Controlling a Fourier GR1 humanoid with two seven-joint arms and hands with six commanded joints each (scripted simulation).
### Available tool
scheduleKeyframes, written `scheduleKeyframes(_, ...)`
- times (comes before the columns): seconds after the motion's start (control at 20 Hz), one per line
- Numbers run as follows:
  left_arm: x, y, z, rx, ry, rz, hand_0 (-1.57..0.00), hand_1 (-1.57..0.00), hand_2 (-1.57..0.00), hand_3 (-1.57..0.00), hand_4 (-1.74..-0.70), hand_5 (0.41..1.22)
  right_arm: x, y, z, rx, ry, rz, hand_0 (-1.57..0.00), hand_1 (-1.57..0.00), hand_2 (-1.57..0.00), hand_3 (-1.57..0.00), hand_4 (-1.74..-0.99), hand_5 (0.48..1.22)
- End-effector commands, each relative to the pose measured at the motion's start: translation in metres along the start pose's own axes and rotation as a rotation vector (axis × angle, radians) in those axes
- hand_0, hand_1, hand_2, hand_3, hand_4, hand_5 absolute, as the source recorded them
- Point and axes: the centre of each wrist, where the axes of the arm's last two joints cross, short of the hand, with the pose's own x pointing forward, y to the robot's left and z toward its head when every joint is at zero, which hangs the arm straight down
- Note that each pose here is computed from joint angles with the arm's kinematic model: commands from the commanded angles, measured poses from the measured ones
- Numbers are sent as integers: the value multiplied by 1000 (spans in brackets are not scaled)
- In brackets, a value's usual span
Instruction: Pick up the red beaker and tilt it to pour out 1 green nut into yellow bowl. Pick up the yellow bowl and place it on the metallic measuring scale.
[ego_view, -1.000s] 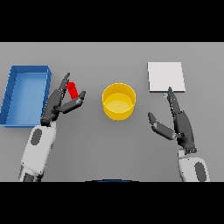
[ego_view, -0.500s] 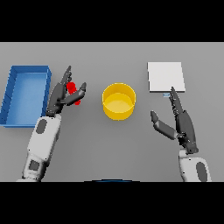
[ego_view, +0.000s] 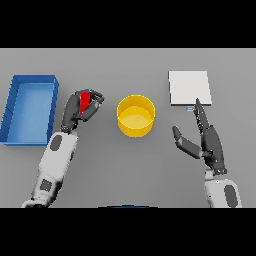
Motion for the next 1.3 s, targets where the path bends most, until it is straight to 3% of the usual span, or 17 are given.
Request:
scheduleKeyframes(0.0, 0, -3, 3, -11, -4, 5, -1237, -1248, -1273, -1154, -1636, 1130, -3, -1, 2, -3, 0, 1, 1, 1, 1, 1, -1242, 650)
scheduleKeyframes(0.15, 4, -5, 1, -11, 0, 8, -1400, -1406, -1419, -1357, -1542, 1174, -1, 1, 2, 6, -14, -20, 1, 1, 1, 1, -1255, 644)
scheduleKeyframes(0.4, 20, 8, -3, -26, -95, 169, -1515, -1517, -1521, -1501, -1676, 1144, 1, -3, 0, -3, -9, 9, 1, 1, 1, 1, -1238, 643)
scheduleKeyframes(0.95, 62, 30, -21, -99, -128, -10, -1556, -1557, -1558, -1553, -1724, 1139, 0, 2, 3, 3, -50, 48, 1, 1, 1, 1, -1219, 661)
scheduleKeyframes(1.25, 91, 30, -31, -220, -175, -377, -1567, -1567, -1568, -1566, -1737, 1120, 0, 3, 5, 8, -24, 61, 1, 1, 1, 1, -1190, 658)
